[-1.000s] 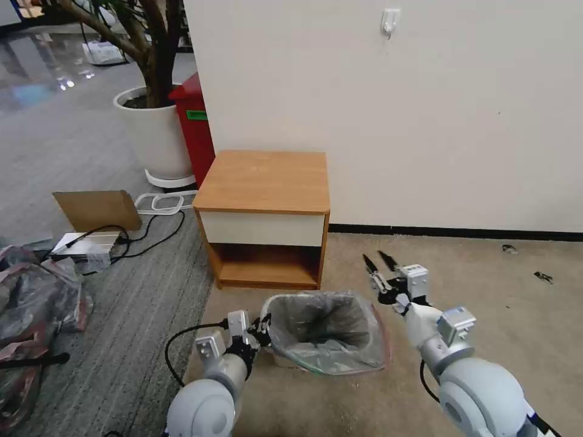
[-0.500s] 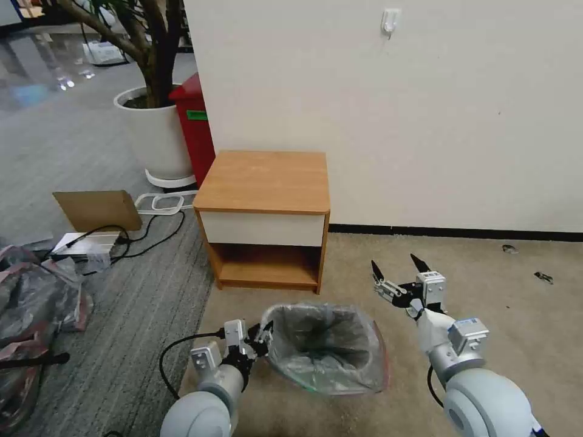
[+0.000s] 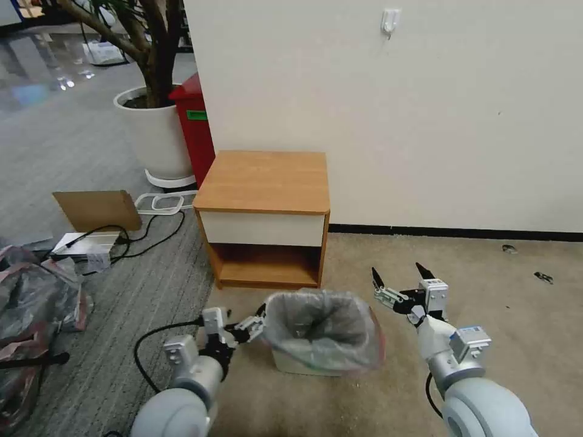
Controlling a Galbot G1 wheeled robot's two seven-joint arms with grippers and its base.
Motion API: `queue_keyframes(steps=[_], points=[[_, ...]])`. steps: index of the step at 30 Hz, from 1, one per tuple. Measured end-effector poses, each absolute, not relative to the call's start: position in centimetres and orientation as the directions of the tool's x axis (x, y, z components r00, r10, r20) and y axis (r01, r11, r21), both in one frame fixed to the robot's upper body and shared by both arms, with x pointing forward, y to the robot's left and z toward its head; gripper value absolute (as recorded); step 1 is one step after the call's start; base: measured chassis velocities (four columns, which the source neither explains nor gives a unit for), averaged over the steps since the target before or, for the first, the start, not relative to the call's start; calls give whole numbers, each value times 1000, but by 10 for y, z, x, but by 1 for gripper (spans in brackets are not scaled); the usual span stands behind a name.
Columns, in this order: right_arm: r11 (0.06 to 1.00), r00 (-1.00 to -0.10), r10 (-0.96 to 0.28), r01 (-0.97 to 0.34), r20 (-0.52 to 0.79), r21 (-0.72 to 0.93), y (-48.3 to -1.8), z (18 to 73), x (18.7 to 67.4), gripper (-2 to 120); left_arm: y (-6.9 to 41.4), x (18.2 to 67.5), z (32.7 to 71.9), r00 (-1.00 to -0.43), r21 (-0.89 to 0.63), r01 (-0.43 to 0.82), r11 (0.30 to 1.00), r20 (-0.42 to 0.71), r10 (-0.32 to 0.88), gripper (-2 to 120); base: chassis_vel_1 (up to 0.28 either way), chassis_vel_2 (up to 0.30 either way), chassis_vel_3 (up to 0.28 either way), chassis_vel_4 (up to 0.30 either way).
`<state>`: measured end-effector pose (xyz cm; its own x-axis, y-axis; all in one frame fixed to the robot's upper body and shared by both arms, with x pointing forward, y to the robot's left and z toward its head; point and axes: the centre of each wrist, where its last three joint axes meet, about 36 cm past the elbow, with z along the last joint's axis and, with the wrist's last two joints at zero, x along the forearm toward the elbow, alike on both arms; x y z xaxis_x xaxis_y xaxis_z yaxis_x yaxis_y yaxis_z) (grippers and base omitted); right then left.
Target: Pick up the garbage bag from the table and place it over the trash can.
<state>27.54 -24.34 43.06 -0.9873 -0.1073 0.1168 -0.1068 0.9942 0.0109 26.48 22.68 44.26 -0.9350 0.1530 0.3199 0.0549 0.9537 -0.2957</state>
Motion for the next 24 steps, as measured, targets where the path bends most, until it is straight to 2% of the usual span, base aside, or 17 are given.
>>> queue_keyframes(steps=[2, 3, 6, 7, 9, 12, 17, 24], points=[[995, -989, -101, -99, 104, 24, -246, 427, 269, 100, 243, 261, 445, -971, -191, 53, 980, 220, 95, 100, 0, 0, 0, 0], [995, -989, -101, -99, 104, 24, -246, 427, 269, 100, 243, 261, 445, -971, -191, 53, 980, 220, 95, 100, 0, 0, 0, 0], [994, -992, -96, -92, 85, 52, -253, 415, 255, 100, 274, 248, 449, -995, -11, 66, 998, 70, 66, 100, 0, 0, 0, 0], [994, -992, -96, -92, 85, 52, -253, 415, 255, 100, 274, 248, 449, -995, -11, 66, 998, 70, 66, 100, 0, 0, 0, 0], [996, -994, -76, -71, 76, 61, -258, 407, 245, 100, 291, 232, 450, -997, 82, 79, 994, 26, 77, 100, 0, 0, 0, 0], [994, -998, -34, -28, 59, 106, -262, 397, 229, 100, 307, 197, 451, -996, 151, 86, 985, 46, 80, 100, 0, 0, 0, 0], [987, -999, -4, 3, 45, 158, -261, 389, 206, 100, 310, 161, 453, -995, 164, 59, 985, 95, 43, 100, 0, 0, 0, 0], [985, -1000, 12, 10, -6, 174, -261, 381, 191, 100, 314, 153, 454, -994, 172, 38, 984, 105, 20, 100, 0, 0, 0, 0]])
